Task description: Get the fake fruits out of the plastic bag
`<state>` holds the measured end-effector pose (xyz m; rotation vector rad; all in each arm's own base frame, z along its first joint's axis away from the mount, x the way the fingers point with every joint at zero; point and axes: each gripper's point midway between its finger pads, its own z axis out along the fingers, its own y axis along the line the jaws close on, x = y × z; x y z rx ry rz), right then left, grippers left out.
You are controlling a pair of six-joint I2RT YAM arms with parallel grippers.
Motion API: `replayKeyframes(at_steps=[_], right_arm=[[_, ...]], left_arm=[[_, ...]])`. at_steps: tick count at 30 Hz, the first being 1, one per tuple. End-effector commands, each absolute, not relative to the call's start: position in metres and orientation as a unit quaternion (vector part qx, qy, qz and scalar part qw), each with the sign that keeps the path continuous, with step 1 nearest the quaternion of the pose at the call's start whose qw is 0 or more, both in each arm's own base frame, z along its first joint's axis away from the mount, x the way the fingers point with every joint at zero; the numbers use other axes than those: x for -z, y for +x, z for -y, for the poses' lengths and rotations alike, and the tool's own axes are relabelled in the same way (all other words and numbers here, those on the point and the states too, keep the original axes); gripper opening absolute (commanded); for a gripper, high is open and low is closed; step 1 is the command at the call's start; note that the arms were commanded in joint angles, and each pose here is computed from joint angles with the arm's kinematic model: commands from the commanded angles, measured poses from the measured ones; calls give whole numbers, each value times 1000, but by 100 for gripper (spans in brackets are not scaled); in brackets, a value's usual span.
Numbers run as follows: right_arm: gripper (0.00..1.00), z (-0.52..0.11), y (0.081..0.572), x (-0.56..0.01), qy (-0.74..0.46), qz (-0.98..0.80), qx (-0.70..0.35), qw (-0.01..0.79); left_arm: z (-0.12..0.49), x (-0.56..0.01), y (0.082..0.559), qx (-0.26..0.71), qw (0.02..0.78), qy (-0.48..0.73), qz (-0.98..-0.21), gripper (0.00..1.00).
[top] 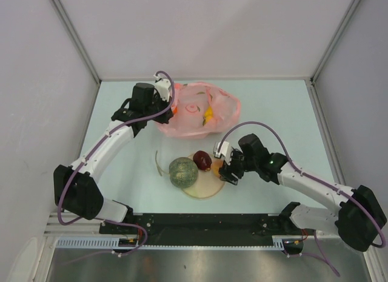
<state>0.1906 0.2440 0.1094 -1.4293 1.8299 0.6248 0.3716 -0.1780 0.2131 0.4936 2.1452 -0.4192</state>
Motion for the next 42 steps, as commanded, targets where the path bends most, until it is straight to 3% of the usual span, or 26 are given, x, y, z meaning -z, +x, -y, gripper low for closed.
replayKeyframes(at_steps=[1, 16, 34, 40, 42], right_arm=[[49, -244, 195, -97, -517, -744, -240, 349], [54, -246, 231, -74, -410, -808, -209, 368], [61, -261, 246, -55, -371, -841, -214, 330], [85, -262, 250, -57, -367, -841, -219, 331], [100, -261, 252, -62, -367, -838, -224, 337]], left_arm=[[180, -238, 369, 185, 465, 193, -844, 0], [175, -234, 356, 188, 466, 190, -844, 0], [177, -242, 351, 202, 473, 184, -837, 0], [176, -238, 350, 208, 470, 179, -839, 0], [176, -238, 350, 210, 469, 177, -839, 0]])
